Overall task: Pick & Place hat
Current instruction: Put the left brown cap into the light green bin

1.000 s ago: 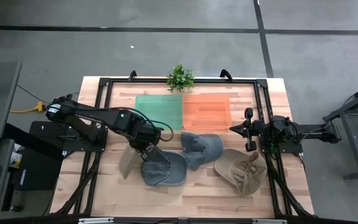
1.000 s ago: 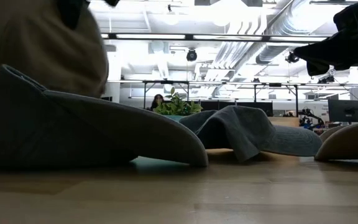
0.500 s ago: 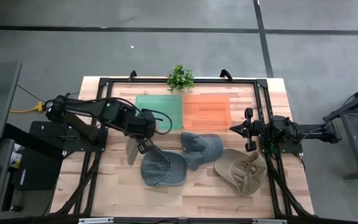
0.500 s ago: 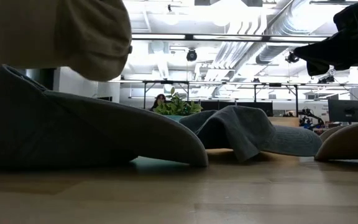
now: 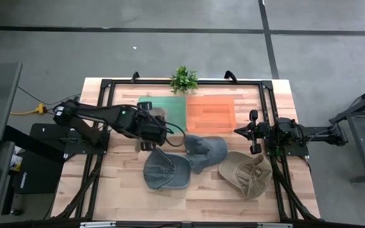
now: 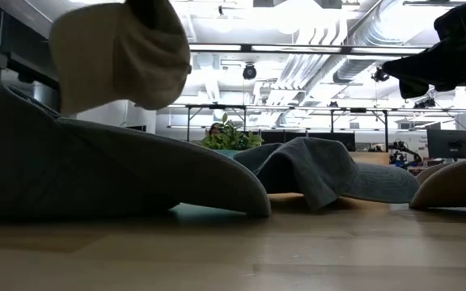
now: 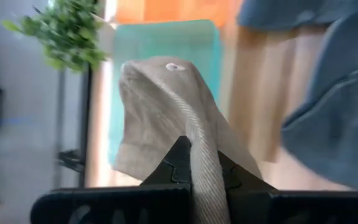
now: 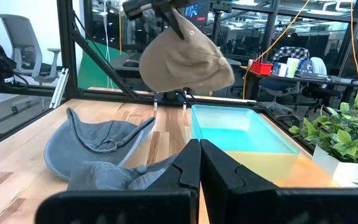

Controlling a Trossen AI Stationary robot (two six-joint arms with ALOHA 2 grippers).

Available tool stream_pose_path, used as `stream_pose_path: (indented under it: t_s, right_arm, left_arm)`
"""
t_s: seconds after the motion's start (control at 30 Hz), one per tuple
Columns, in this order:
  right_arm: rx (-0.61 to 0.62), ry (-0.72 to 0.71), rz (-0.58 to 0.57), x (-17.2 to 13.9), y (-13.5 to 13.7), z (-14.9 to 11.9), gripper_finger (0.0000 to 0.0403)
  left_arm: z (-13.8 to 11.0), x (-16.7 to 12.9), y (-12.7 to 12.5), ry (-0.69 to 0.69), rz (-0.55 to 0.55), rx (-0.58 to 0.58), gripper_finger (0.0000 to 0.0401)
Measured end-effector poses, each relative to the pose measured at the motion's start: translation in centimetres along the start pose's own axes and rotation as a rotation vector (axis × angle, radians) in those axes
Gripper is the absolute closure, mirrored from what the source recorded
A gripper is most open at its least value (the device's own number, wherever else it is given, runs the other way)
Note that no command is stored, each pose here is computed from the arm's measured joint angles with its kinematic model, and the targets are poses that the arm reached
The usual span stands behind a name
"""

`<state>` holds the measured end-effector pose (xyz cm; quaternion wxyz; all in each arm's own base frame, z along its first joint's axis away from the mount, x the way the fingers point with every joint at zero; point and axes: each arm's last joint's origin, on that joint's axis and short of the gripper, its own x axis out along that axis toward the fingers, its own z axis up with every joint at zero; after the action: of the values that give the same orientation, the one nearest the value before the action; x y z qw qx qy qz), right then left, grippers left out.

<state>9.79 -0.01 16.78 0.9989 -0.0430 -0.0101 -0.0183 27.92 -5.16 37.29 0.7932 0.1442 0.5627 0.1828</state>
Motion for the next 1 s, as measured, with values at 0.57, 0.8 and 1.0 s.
stream_pose_path:
  t_s: [0.57,0.8,1.0]
  right_arm:
    - [0.0,0.0,0.0,0.0,0.0,0.0,0.0402]
    - [0.0,0.0,0.0,0.0,0.0,0.0,0.0402]
    - [0.0,0.0,0.0,0.0,0.0,0.0,0.0402]
  left_arm:
    - [2.7,4.7,3.2,0.051,0.2,0.286,0.0401]
    - [2.9,5.5,5.1,0.095,0.261,0.397,0.0401]
    - [3.5,6.1,6.5,0.082,0.292,0.496,0.0401]
